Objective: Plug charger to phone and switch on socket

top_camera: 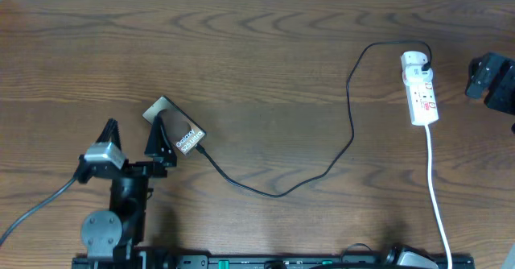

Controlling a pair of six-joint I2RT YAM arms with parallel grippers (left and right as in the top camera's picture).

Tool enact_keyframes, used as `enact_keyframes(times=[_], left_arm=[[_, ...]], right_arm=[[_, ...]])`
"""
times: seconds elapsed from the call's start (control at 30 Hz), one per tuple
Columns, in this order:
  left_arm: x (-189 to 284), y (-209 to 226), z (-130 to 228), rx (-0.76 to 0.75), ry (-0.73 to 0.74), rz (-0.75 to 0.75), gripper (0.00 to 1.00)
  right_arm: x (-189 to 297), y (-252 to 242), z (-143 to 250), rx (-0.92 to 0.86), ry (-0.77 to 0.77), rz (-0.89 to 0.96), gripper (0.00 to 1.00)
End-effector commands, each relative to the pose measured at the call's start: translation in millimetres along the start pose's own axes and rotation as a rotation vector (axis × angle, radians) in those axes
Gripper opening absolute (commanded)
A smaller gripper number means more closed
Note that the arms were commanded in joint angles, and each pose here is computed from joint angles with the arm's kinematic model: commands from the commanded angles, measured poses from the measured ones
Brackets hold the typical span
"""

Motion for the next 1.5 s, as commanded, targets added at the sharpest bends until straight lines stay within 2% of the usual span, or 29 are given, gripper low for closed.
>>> enact_keyframes(times=[0.0, 0.53, 1.03, 1.23, 1.4, 1.47], left_arm=[[10, 5, -12, -0.011, -0.051, -0.031, 0.91], [25, 7, -8, -0.070, -0.063, -0.047, 0.91], [12, 15, 54, -0.071, -0.056, -0.051, 0.91], [12, 19, 86, -0.071, 0.052, -0.063, 0.91], [20, 19, 137, -0.063, 0.272, -0.043, 0.91], [21, 19, 142, -0.069, 0.298, -0.038, 0.91]], right_arm=[[-1, 0, 0, -0.008, 0.002, 0.002, 0.99], [-1, 0, 0, -0.008, 0.002, 0.002, 0.99], [-1, 0, 1, -0.008, 0.003, 0.002, 0.99], [-1, 0, 1, -0.008, 0.002, 0.002, 0.99], [-1, 0, 0, -0.008, 0.002, 0.002, 0.99], [-1, 0, 0, -0.008, 0.002, 0.002, 0.99]])
Point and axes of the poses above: each gripper's point midway between its finger pads, its own x axis back along the fingers, its own y axis along the line the jaws close on, z = x × y, the point moved 1 cm from there along x, back along the fingers, and after that the axes turned 13 degrees about -x, right-handed, at the moved point
